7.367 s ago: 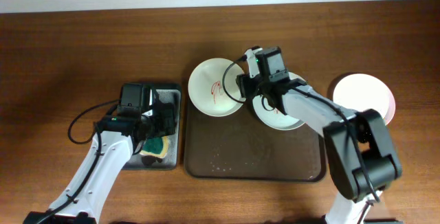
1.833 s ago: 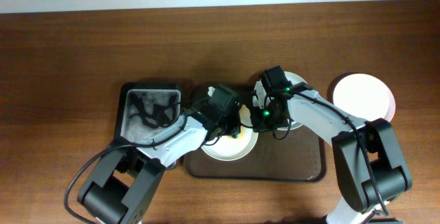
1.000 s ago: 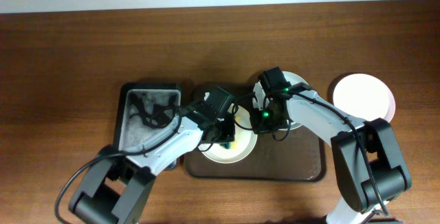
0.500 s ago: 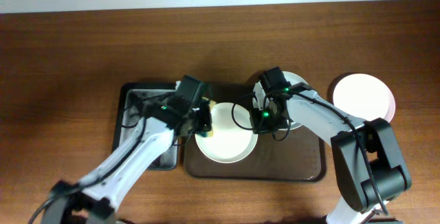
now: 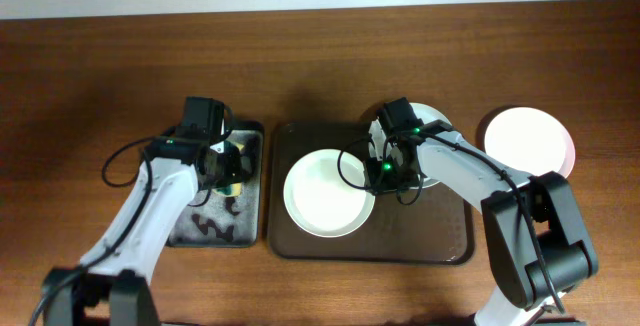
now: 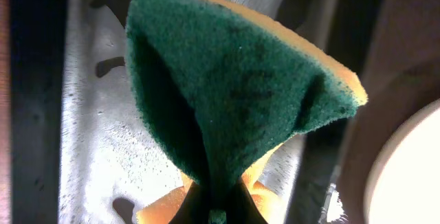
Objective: Clean dirty plates on tray and stack at the side
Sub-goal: 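Return the sponge to the sink tray and rinse it with left gripper, then lift the plate with right gripper and stack it on the side plate, then grasp the last plate's rim with right gripper and pull it forward, then dip and squeeze the sponge in the sink tray with left gripper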
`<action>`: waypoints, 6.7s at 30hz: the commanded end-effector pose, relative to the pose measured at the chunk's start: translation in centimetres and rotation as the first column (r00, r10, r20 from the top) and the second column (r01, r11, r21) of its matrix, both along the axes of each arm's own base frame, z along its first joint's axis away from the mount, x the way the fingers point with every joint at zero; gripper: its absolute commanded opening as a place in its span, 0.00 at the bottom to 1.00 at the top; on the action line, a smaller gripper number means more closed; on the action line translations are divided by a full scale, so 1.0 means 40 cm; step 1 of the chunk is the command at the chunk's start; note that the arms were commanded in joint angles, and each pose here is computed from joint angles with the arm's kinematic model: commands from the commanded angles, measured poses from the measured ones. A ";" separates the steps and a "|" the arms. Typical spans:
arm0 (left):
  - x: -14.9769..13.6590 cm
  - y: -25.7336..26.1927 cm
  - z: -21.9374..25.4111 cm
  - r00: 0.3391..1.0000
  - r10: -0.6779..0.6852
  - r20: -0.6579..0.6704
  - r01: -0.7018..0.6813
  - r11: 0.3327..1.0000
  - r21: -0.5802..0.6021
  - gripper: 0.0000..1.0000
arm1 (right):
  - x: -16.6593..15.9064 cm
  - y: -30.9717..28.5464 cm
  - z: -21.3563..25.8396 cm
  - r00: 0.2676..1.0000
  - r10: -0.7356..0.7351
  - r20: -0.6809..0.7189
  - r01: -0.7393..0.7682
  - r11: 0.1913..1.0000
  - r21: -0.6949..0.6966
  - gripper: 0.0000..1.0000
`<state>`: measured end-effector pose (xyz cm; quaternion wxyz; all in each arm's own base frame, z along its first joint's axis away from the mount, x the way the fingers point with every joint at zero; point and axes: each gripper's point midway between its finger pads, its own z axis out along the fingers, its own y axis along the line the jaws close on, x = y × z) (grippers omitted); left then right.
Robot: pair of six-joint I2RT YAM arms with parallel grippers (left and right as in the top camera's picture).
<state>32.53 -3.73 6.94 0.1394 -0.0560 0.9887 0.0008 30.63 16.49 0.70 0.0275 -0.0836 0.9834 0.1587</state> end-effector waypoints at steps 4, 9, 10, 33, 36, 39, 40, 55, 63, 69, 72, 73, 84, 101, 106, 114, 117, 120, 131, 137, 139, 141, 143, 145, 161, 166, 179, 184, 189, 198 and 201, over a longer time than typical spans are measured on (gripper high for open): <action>0.008 0.011 -0.139 0.991 -0.024 -0.132 0.026 1.000 0.010 0.13 | 0.008 -0.007 -0.005 1.000 -0.003 0.004 0.003 1.000 -0.015 0.28; -0.051 0.018 -0.186 0.966 -0.020 -0.257 0.027 0.999 0.022 0.91 | 0.008 -0.007 -0.005 1.000 -0.003 0.004 0.003 1.000 -0.015 0.28; -0.060 0.019 -0.186 0.962 -0.017 -0.273 0.024 0.999 0.023 0.91 | 0.008 -0.007 -0.005 1.000 -0.003 0.004 0.003 1.000 -0.015 0.28; -0.018 -0.001 -0.048 0.996 -0.017 -0.091 0.014 0.999 -0.032 0.99 | 0.012 -0.006 -0.004 1.000 -0.003 0.011 0.003 1.000 -0.012 0.25; 0.027 -0.007 -0.046 1.000 -0.018 -0.023 0.017 0.999 -0.040 0.99 | 0.012 -0.006 -0.004 1.000 -0.003 0.011 0.003 1.000 -0.012 0.24; 0.079 -0.014 -0.064 0.999 -0.018 0.035 0.019 0.999 -0.046 0.99 | 0.012 -0.006 -0.004 1.000 -0.003 0.011 0.003 1.000 -0.012 0.24; 0.089 -0.014 -0.073 0.999 -0.017 0.041 0.019 0.999 -0.045 0.99 | 0.011 -0.006 -0.004 1.000 -0.003 0.010 0.003 1.000 -0.012 0.24; 0.114 -0.009 -0.150 1.000 -0.012 0.017 0.013 1.000 -0.024 0.00 | 0.010 -0.007 -0.005 1.000 -0.003 0.007 0.003 1.000 -0.014 0.24; 0.049 -0.005 -0.070 0.999 -0.014 -0.041 0.013 1.000 -0.027 1.00 | 0.012 -0.006 -0.004 1.000 -0.003 0.011 0.003 1.000 -0.012 0.32; -0.021 -0.007 -0.083 0.987 -0.019 -0.157 0.013 0.999 -0.038 0.99 | -0.011 0.021 0.001 1.000 0.019 -0.022 -0.018 0.999 0.031 0.13; -0.030 -0.011 -0.084 0.985 -0.023 -0.172 0.014 0.999 -0.049 1.00 | -0.023 0.040 0.001 0.999 0.044 -0.022 -0.043 0.999 0.030 0.04; -0.030 -0.011 -0.084 0.985 -0.022 -0.172 0.014 0.999 -0.049 0.99 | -0.019 0.044 0.004 0.999 0.046 -0.012 -0.045 0.998 0.034 0.04; -0.027 -0.013 -0.084 0.986 -0.023 -0.168 0.015 0.999 -0.053 0.99 | 0.130 -0.056 0.342 0.801 0.215 0.559 0.076 0.889 -0.451 0.04; -0.026 -0.013 -0.084 0.986 -0.023 -0.165 0.015 0.998 -0.053 0.99 | 0.072 0.098 0.541 0.472 0.381 0.795 0.349 0.747 -0.565 0.04; -0.026 -0.013 -0.084 0.986 -0.023 -0.165 0.015 0.998 -0.053 0.99 | 0.126 0.029 0.432 0.639 0.033 0.768 0.356 0.873 -0.334 0.04; -0.025 -0.013 -0.084 0.986 -0.023 -0.164 0.015 0.999 -0.053 0.99 | 0.223 -0.284 0.359 0.747 -0.469 0.471 0.513 0.858 0.040 0.04; -0.020 -0.014 -0.083 0.988 -0.024 -0.155 0.015 0.998 -0.054 0.99 | 0.200 -0.493 0.340 0.661 -0.651 0.374 0.673 0.734 0.088 0.04; -0.019 -0.014 -0.083 0.988 -0.024 -0.154 0.015 0.998 -0.054 0.99 | 0.135 -0.703 0.315 0.515 -0.791 0.330 0.826 0.561 0.055 0.04; -0.018 -0.014 -0.083 0.988 -0.024 -0.153 0.016 0.998 -0.054 0.99 | 0.082 -0.875 0.208 0.366 -0.911 0.189 0.918 0.387 0.091 0.45; -0.019 -0.014 -0.083 0.988 -0.024 -0.154 0.015 0.998 -0.054 0.99 | 0.187 -0.603 0.241 0.704 -0.686 0.181 0.642 0.725 0.249 0.54; -0.019 -0.014 -0.083 0.988 -0.024 -0.154 0.015 0.998 -0.054 0.99 | 0.191 -0.560 0.211 0.757 -0.609 0.237 0.605 0.790 0.099 0.54; -0.019 -0.014 -0.083 0.988 -0.024 -0.154 0.015 0.998 -0.054 0.99 | 0.203 -0.536 0.187 0.786 -0.559 0.265 0.573 0.819 0.027 0.54; -0.019 -0.014 -0.083 0.988 -0.024 -0.154 0.016 0.998 -0.054 0.99 | 0.217 -0.492 0.157 0.842 -0.464 0.276 0.483 0.876 -0.002 0.54; -0.019 -0.014 -0.083 0.988 -0.024 -0.154 0.015 0.998 -0.054 0.99 | 0.226 -0.467 0.103 0.870 -0.422 0.256 0.446 0.894 -0.039 0.53; -0.017 -0.014 -0.083 0.988 -0.024 -0.150 0.016 0.998 -0.054 0.99 | 0.088 -0.165 0.061 0.961 -0.239 -0.142 0.272 0.914 0.301 0.05; -0.017 -0.014 -0.083 0.988 -0.024 -0.151 0.016 0.998 -0.055 1.00 | 0.141 -0.139 0.056 0.979 -0.203 -0.015 0.199 0.938 0.284 0.46; -0.018 -0.014 -0.083 0.988 -0.024 -0.152 0.016 0.998 -0.055 0.99 | 0.112 -0.105 -0.012 0.985 -0.170 -0.008 0.170 0.981 0.090 0.04; -0.006 -0.016 -0.081 0.991 -0.024 -0.133 0.017 0.998 -0.057 0.99 | 0.091 -0.078 -0.014 0.990 -0.137 -0.025 0.139 0.987 0.084 0.04; 0.012 -0.015 -0.080 0.994 -0.023 -0.104 0.018 0.998 -0.055 0.99 | 0.091 -0.079 -0.014 0.990 -0.137 -0.025 0.139 0.987 0.083 0.04; -0.058 -0.009 -0.156 0.987 -0.024 -0.162 0.015 0.998 -0.054 0.00 | 0.089 -0.079 -0.014 0.990 -0.137 -0.028 0.139 0.987 0.082 0.04; -0.060 -0.009 -0.151 0.986 -0.023 -0.165 0.015 0.998 -0.053 0.00 | 0.087 -0.080 -0.015 0.990 -0.137 -0.032 0.139 0.987 0.081 0.04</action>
